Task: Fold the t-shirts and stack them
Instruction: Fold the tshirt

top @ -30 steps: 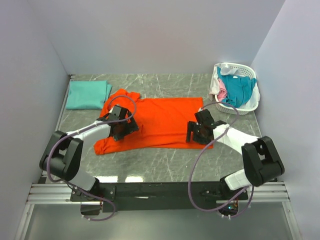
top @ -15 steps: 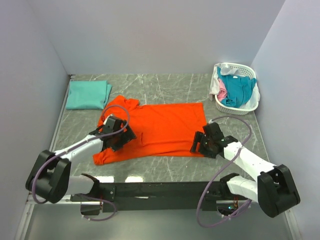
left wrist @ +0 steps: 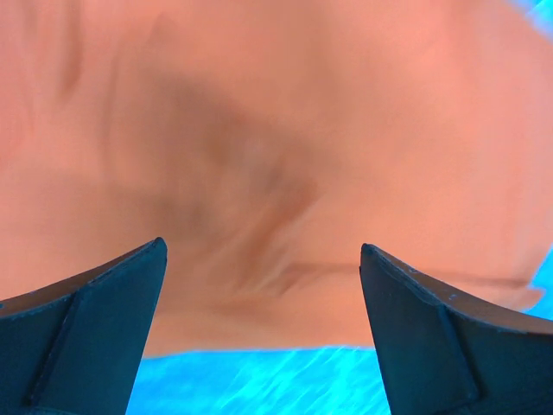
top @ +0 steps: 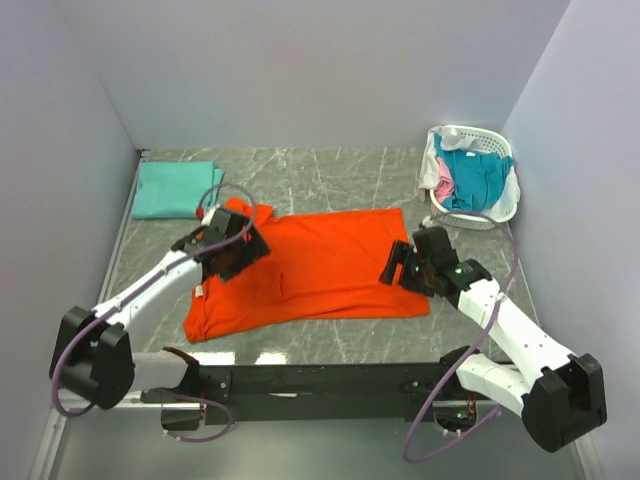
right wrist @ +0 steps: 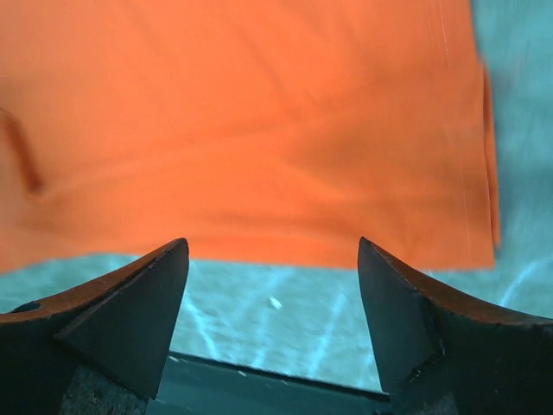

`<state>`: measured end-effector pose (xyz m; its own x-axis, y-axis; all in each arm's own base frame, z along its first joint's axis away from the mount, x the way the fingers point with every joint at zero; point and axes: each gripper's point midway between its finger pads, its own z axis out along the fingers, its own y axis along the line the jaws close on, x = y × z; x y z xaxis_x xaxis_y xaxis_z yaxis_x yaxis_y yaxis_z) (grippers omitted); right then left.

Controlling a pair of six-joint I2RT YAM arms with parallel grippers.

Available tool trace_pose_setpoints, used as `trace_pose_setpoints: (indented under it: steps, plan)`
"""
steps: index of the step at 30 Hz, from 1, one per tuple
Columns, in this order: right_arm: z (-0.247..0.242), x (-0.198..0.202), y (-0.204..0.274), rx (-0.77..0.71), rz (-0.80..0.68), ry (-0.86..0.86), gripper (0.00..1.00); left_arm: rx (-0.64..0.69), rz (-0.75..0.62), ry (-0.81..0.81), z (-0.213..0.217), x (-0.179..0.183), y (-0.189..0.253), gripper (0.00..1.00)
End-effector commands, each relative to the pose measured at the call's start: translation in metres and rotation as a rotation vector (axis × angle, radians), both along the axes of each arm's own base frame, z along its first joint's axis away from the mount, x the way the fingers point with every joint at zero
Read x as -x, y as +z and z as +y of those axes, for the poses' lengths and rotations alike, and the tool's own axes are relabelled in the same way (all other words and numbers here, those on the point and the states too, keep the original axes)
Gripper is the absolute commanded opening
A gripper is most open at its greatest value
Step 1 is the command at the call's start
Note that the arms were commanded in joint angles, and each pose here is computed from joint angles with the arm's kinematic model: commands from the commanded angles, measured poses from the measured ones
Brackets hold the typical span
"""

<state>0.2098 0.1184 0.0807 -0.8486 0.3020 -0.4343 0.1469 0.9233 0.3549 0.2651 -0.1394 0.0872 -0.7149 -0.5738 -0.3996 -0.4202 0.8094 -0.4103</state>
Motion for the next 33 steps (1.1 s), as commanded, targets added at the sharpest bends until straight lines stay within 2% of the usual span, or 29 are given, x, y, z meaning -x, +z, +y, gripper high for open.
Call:
trace_pose_setpoints:
  steps: [1,7,8,9,14,19,24,33]
  plan:
    - [0.002,-0.035,0.038,0.029,-0.129,0.004,0.85,-0.094,-0.102,0.041,0.013,-0.045,0.037,0.99]
    - [-0.003,-0.074,0.07,0.07,-0.213,-0.05,0.87,-0.092,-0.123,0.074,0.024,-0.133,0.058,0.99]
    - [-0.002,-0.08,0.077,0.064,-0.232,-0.051,0.87,-0.078,-0.164,0.075,0.021,-0.153,0.076,0.99]
    - [-0.002,-0.082,0.075,0.069,-0.225,-0.049,0.87,-0.088,-0.116,0.081,0.023,-0.166,0.058,0.99]
    - [-0.01,-0.089,0.069,0.092,-0.2,-0.06,0.87,-0.134,-0.057,0.094,0.025,-0.222,0.042,0.99]
    - [-0.021,-0.09,0.058,0.105,-0.169,-0.075,0.87,-0.145,0.004,0.087,0.026,-0.243,0.022,0.96]
    - [-0.024,-0.09,0.052,0.093,-0.148,-0.069,0.87,-0.161,0.017,0.104,0.027,-0.257,0.0,0.81]
    - [-0.031,-0.087,0.043,0.093,-0.123,-0.074,0.86,-0.197,0.08,0.123,0.035,-0.26,-0.034,0.74]
